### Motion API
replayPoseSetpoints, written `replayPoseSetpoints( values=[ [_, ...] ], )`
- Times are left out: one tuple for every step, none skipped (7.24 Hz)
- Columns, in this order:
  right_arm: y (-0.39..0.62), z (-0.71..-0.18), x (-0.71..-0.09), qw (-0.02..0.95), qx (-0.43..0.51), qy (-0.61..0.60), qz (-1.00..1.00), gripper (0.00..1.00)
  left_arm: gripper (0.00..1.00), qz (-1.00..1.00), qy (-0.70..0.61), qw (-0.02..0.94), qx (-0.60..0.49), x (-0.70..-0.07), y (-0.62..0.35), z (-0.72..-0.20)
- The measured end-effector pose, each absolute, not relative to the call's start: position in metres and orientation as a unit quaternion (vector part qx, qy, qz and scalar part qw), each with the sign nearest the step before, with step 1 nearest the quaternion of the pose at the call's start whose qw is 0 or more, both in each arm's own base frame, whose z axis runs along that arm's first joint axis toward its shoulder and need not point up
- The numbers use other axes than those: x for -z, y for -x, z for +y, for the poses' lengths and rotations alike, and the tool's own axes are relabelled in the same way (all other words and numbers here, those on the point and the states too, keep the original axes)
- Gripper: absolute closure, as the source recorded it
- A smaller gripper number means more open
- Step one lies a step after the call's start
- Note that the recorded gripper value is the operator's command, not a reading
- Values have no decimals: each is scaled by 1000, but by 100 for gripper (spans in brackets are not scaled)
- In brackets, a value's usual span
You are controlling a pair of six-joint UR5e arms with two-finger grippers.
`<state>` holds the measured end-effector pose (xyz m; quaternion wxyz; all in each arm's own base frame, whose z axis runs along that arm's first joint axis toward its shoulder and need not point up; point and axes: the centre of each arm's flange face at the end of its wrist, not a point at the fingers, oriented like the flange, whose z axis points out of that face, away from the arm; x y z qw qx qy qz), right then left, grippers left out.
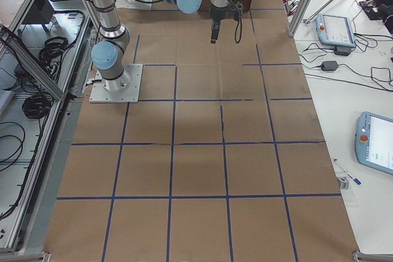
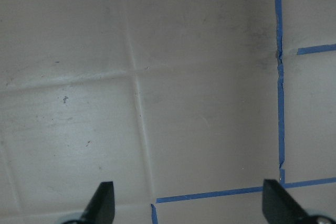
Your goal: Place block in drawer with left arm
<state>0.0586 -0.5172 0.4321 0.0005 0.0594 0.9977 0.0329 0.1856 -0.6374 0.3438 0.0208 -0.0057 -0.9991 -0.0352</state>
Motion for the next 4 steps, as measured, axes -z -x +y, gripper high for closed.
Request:
replayPoseSetpoints(
  values=[
    [-59, -517, -432, 1, -33, -59, 998, 0, 1, -1000, 5, 15, 27, -359, -183, -633],
    [-59, -517, -432, 1, -33, -59, 998, 0, 1, -1000, 6, 8, 19, -378, -178, -624],
    [-59, -517, -432, 0, -33, -59, 998, 0, 1, -1000, 4, 1, 12, -399, -164, -613],
    [-59, -517, -432, 1, -33, -59, 998, 0, 1, -1000, -2, -2, 10, -418, -138, -602]
  ],
)
